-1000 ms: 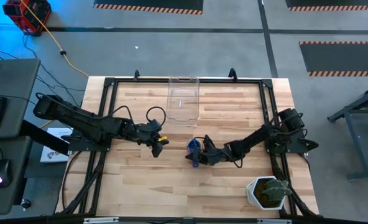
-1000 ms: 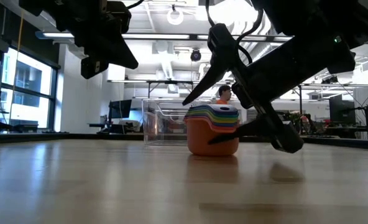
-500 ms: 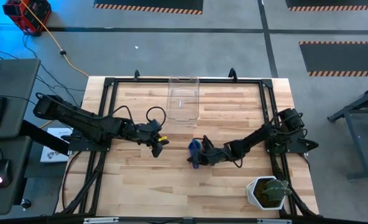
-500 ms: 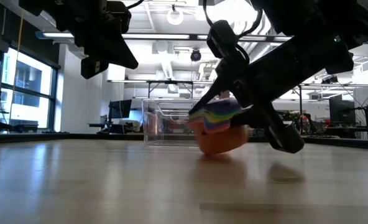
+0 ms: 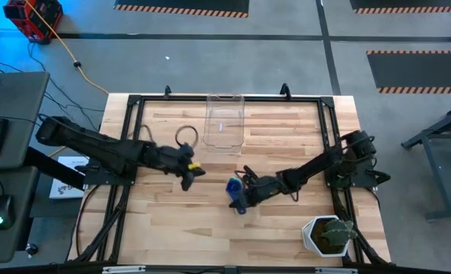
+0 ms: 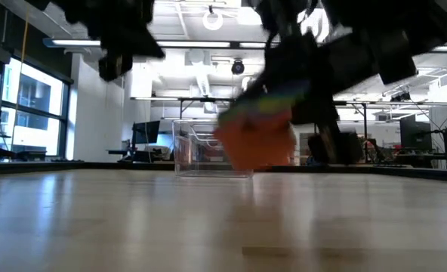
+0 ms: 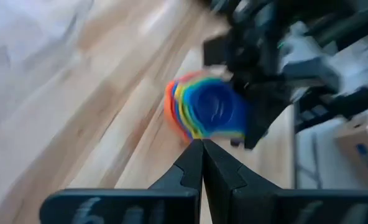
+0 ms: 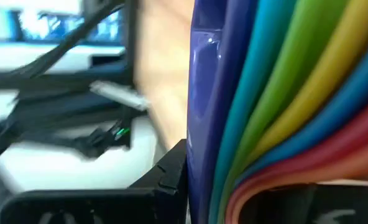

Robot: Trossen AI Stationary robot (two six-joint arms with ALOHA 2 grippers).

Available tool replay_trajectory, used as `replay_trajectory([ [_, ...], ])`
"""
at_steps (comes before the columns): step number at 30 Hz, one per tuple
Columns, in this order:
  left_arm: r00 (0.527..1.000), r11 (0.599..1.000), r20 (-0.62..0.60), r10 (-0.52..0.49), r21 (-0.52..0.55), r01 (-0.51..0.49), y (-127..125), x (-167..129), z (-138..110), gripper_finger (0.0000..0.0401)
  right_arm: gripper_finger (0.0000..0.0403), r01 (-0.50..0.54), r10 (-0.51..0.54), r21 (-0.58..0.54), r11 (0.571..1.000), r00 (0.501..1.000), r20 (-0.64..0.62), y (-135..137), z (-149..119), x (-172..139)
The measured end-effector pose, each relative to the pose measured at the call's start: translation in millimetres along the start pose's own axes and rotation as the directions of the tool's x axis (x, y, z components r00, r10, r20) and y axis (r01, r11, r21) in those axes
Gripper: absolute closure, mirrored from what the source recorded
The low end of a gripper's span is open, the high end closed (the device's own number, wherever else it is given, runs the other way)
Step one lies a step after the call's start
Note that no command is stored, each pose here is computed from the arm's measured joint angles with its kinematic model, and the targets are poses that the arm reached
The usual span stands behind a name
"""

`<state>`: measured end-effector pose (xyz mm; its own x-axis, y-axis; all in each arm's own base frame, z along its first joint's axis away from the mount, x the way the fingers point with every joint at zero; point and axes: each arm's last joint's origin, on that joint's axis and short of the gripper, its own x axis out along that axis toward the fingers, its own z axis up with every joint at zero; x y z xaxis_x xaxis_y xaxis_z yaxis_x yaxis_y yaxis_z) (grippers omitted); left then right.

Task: Nest measuring cups in basket
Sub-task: Put the nested measuring cups into the transparent bin

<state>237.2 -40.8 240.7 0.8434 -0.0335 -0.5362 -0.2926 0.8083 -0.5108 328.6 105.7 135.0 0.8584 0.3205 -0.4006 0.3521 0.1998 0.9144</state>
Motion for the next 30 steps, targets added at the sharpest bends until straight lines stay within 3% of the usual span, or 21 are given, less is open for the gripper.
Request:
replay_trajectory([
  [3,0.993,0.999,0.106,-0.049,0.025,0.046,-5,-25,18,0.0401,0.0336,-0.082,0.081,-0.073,0.994,0.997,-0.018,20,7,-13],
  [8,0.962,0.999,0.27,-0.039,0.047,0.027,-1,-56,35,0.0401,0.0337,-0.224,0.233,-0.135,0.965,0.971,0.054,53,36,-37],
  [15,0.945,1.0,0.328,-0.014,0.022,0.008,5,-67,41,0.0401,0.0337,-0.275,0.326,-0.283,0.919,0.933,0.153,105,117,-57],
  [18,0.948,1.0,0.319,-0.006,0.022,-0.001,6,-63,41,0.0401,0.0337,-0.198,0.281,-0.378,0.904,0.944,0.176,127,157,-60],
  [21,0.95,0.999,0.311,-0.002,0.033,-0.009,6,-62,40,0.0401,0.0337,-0.08,0.178,-0.411,0.908,0.962,0.206,132,194,-60],
  [25,0.941,0.999,0.338,-0.038,0.043,0.025,4,-73,42,0.0401,0.0337,0.022,0.081,-0.368,0.93,0.962,0.261,119,229,-63],
  [30,0.898,0.995,0.43,-0.096,0.078,0.068,2,-99,47,0.0401,0.0337,-0.004,0.079,-0.215,0.977,0.936,0.342,96,265,-72],
])
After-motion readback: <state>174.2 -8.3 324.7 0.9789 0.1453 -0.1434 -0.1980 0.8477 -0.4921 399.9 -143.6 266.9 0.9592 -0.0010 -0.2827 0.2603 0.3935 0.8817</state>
